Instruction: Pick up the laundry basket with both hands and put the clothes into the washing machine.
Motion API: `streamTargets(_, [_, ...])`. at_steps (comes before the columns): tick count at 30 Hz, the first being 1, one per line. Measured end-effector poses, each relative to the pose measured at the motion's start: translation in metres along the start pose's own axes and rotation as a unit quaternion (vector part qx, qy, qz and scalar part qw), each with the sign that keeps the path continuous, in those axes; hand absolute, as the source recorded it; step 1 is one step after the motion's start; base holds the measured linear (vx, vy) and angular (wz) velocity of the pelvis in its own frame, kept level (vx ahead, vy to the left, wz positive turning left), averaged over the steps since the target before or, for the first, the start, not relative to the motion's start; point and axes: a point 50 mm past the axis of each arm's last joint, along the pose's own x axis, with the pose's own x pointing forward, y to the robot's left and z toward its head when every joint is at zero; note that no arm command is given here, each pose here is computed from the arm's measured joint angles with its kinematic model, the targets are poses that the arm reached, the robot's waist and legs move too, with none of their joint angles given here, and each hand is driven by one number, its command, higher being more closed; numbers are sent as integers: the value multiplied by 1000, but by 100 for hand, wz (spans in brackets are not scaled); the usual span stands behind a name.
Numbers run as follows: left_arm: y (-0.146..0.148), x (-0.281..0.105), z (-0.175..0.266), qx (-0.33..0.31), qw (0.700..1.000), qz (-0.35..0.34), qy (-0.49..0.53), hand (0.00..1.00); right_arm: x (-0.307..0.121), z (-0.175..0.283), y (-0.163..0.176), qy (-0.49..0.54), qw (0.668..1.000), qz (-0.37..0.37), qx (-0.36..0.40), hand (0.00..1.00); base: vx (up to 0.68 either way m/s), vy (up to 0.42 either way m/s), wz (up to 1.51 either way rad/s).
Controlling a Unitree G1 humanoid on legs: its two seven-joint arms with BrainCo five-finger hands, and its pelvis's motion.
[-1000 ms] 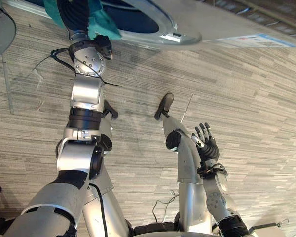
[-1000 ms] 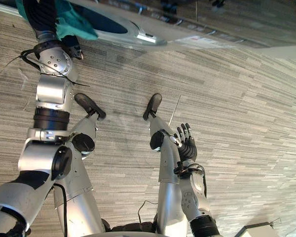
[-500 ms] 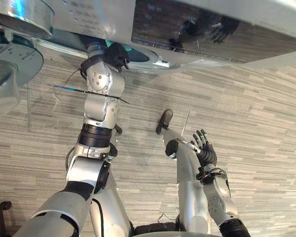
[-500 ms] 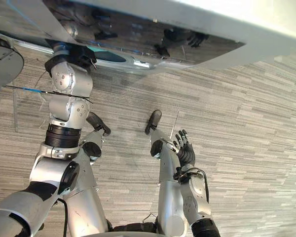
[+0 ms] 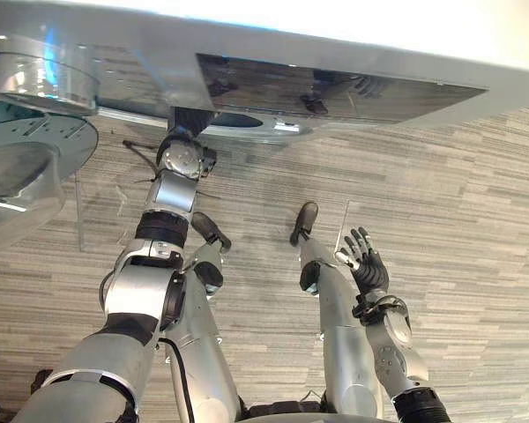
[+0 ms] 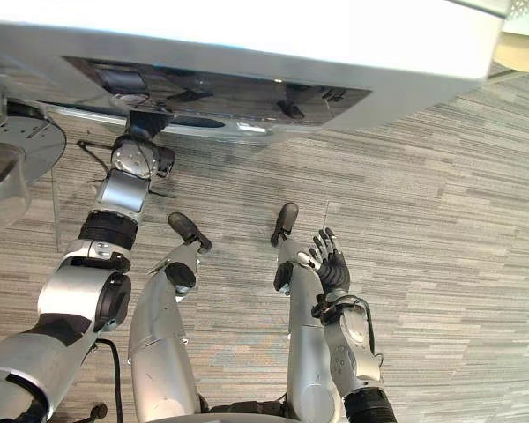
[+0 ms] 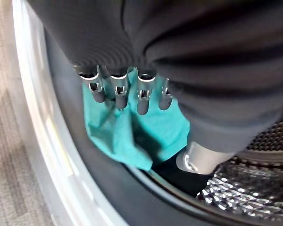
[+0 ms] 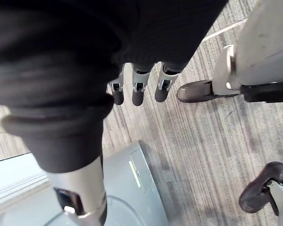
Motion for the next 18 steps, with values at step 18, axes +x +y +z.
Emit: streamTargets(18, [94, 9, 66, 81, 964, 230, -105, 0, -20, -5, -5, -10, 1000, -16, 2, 0, 16, -20, -1])
